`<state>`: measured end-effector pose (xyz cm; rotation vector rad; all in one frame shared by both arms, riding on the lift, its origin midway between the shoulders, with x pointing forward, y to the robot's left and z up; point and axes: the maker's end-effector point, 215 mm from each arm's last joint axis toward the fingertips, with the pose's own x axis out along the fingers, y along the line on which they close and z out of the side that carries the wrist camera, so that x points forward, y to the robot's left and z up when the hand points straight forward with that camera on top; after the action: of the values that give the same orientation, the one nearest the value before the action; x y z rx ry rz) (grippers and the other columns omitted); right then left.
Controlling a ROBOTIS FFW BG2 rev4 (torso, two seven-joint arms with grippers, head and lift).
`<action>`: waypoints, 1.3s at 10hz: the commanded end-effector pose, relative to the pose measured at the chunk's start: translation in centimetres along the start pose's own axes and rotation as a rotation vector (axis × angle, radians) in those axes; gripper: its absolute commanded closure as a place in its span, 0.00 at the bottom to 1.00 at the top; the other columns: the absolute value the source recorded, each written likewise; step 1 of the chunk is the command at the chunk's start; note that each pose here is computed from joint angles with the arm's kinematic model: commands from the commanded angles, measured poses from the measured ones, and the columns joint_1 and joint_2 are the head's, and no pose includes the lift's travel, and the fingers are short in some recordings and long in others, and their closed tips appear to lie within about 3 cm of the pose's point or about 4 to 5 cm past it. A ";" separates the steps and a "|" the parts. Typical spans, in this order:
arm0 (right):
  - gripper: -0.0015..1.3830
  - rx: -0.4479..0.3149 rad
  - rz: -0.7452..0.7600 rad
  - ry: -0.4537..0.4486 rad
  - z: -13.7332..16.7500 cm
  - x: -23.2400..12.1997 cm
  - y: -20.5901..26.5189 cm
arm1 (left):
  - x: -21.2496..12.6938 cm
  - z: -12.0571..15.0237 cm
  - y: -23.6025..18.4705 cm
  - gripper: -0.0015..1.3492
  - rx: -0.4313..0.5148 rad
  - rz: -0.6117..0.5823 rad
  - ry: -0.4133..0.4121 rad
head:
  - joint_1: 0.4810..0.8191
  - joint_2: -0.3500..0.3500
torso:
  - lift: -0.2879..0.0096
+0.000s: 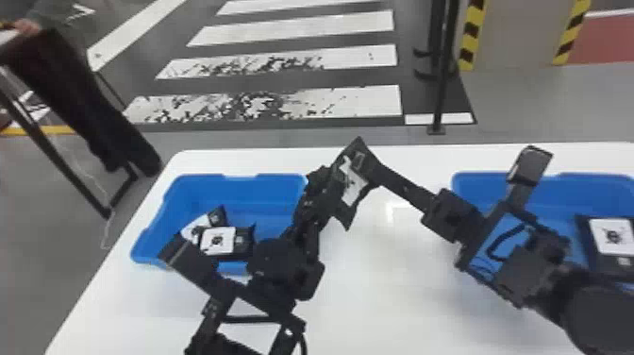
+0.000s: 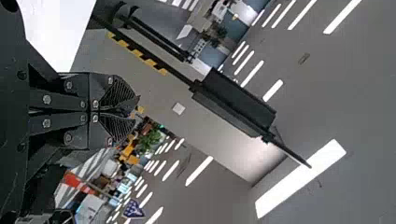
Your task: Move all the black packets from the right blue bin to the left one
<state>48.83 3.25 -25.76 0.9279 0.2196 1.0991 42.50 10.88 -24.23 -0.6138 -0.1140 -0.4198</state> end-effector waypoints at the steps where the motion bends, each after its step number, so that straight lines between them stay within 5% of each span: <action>1: 0.87 0.006 -0.003 0.001 -0.1 0.4 -0.4 | 0.3 -0.3 -1.2 0.90 -0.012 -0.027 0.024 | 0.63 0.75 | 0.40; 2: 0.74 0.010 -0.008 0.003 -0.1 0.6 -0.7 | 0.3 -0.2 -1.8 0.90 -0.039 -0.037 0.019 | 0.63 0.74 | 0.40; 4: 0.14 0.015 -0.011 -0.006 -0.1 0.3 -1.0 | 0.0 1.9 0.7 0.90 0.008 0.013 -0.029 | 0.63 0.73 | 0.40; 5: 0.02 0.022 -0.012 -0.019 0.0 0.0 -1.3 | -0.6 3.3 4.7 0.90 0.091 0.091 -0.060 | 0.63 0.75 | 0.40; 7: 0.08 0.021 -0.040 -0.050 0.6 -1.2 -2.4 | -3.1 6.6 16.0 0.90 0.406 0.322 -0.052 | 0.63 0.86 | 0.40; 8: 0.08 -0.050 -0.086 -0.056 2.0 -2.6 -3.6 | -4.5 8.6 21.1 0.90 0.586 0.431 -0.037 | 0.63 0.89 | 0.40; 9: 0.09 -0.098 -0.118 -0.063 3.2 -3.8 -4.3 | -5.4 9.4 24.1 0.90 0.660 0.489 -0.014 | 0.62 0.97 | 0.40; 10: 0.09 -0.112 -0.159 -0.081 4.2 -5.4 -5.8 | -5.9 8.6 24.8 0.82 0.581 0.500 -0.014 | 0.62 1.00 | 0.40; 12: 0.08 -0.334 -0.351 -0.016 7.3 -11.0 -8.6 | -5.3 8.7 22.8 0.05 0.496 0.453 -0.090 | 0.63 0.98 | 0.40; 13: 0.08 -0.438 -0.452 0.003 9.2 -13.6 -8.8 | -5.5 9.4 20.9 0.05 0.470 0.417 -0.155 | 0.63 0.92 | 0.40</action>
<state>53.71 -12.40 -30.53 0.5204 0.1735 0.7239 46.83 34.04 -29.79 -0.1715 -0.1852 0.0670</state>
